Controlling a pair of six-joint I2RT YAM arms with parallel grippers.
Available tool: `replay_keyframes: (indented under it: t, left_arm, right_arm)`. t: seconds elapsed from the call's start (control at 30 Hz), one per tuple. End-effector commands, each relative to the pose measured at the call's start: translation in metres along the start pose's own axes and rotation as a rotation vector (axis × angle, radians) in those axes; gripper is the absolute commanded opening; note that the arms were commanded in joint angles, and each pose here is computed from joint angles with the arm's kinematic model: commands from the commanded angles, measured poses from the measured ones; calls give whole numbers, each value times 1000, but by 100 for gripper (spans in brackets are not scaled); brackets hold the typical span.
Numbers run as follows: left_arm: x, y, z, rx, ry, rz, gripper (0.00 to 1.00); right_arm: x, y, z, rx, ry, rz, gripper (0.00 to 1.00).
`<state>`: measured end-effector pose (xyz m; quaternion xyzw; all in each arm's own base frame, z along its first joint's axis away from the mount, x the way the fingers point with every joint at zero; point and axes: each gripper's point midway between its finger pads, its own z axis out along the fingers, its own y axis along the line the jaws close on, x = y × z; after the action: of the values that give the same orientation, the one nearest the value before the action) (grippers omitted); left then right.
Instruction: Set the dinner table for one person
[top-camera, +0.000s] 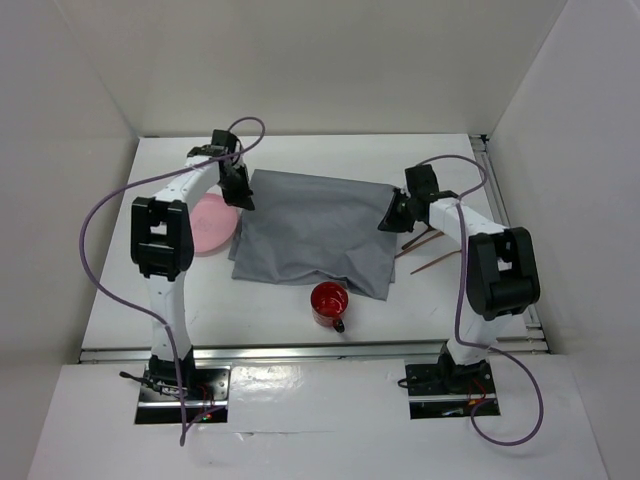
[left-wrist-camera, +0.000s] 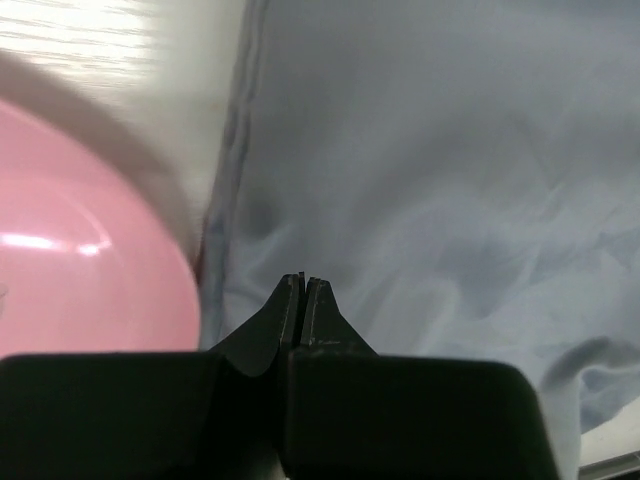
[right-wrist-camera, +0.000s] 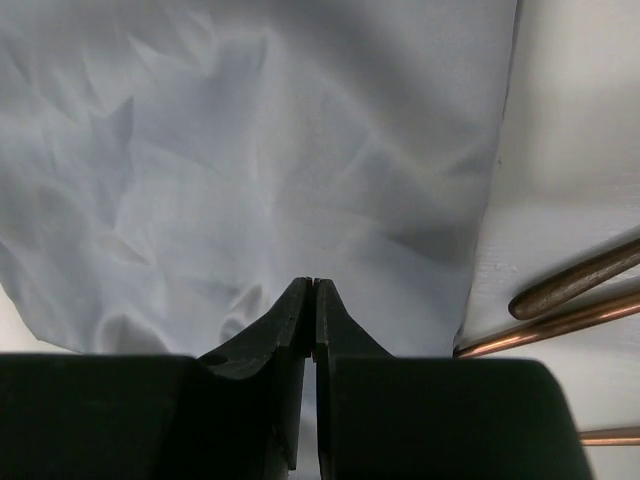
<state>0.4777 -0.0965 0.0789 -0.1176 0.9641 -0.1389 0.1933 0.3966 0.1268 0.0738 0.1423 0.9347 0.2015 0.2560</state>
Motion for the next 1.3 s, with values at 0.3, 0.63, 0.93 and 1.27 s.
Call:
replay_keyframes:
  t: [0.3,0.63,0.93,1.27]
  left_arm:
    - [9,52,25,-189,18,-75,0]
    - [14,64,38,-181,57,-71,0]
    - [3,64,23,-180,16,-65,0]
    - [-16,29,-21,-44,-52,-49,13]
  right_arm:
    - [-9,9,-19,-19,-34,-41,10]
    - [-2,-18,34,88,59,-24,11]
    - [-23,-29,88,144,78,-51,11]
    - [-83,21,47,43,-61,-112,19]
